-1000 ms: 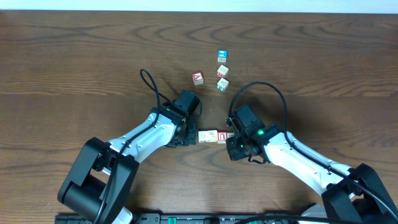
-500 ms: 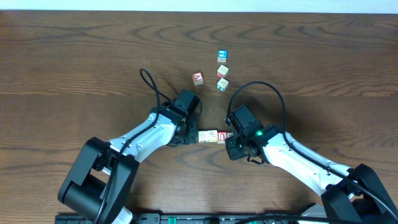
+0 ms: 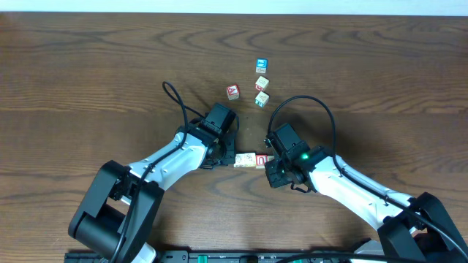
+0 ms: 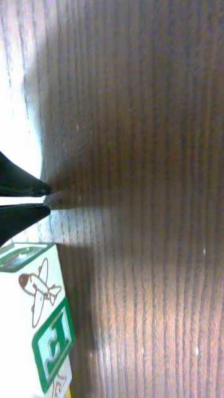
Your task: Lift 5 blocks
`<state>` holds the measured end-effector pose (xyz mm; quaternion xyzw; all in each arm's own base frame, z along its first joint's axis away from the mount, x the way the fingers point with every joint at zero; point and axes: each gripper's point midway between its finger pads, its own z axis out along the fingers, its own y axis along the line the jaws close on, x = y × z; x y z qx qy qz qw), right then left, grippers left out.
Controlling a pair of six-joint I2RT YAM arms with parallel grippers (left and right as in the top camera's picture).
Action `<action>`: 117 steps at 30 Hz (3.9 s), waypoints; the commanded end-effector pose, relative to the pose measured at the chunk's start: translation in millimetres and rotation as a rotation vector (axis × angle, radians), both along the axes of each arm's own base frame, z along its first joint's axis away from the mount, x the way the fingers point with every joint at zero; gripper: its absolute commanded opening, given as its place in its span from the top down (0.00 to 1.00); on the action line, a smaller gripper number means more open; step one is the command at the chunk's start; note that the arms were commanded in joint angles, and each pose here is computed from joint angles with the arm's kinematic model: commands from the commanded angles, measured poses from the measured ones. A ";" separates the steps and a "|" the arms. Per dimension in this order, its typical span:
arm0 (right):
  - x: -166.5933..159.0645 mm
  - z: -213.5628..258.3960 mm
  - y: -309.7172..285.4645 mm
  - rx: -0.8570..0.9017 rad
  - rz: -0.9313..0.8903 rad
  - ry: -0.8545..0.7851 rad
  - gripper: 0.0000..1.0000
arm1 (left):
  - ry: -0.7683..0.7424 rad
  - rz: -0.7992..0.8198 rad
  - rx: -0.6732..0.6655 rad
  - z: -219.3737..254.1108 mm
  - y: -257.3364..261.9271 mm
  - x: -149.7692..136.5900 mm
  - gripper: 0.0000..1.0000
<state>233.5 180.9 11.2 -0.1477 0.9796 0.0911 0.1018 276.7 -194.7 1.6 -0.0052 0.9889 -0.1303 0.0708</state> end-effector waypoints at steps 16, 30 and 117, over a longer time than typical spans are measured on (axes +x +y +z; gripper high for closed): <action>5.0 5.7 2.4 0.001 0.014 -0.041 0.99 | 0.075 0.090 -0.042 -5.5 -3.9 -8.4 0.93; 6.9 6.4 3.8 0.007 0.014 -0.049 0.99 | 0.081 0.086 -0.052 -5.1 -5.6 -9.4 0.93; -5.1 -6.7 18.6 0.009 0.074 -0.030 0.99 | 0.079 0.086 -0.056 -4.8 -6.4 -9.0 0.93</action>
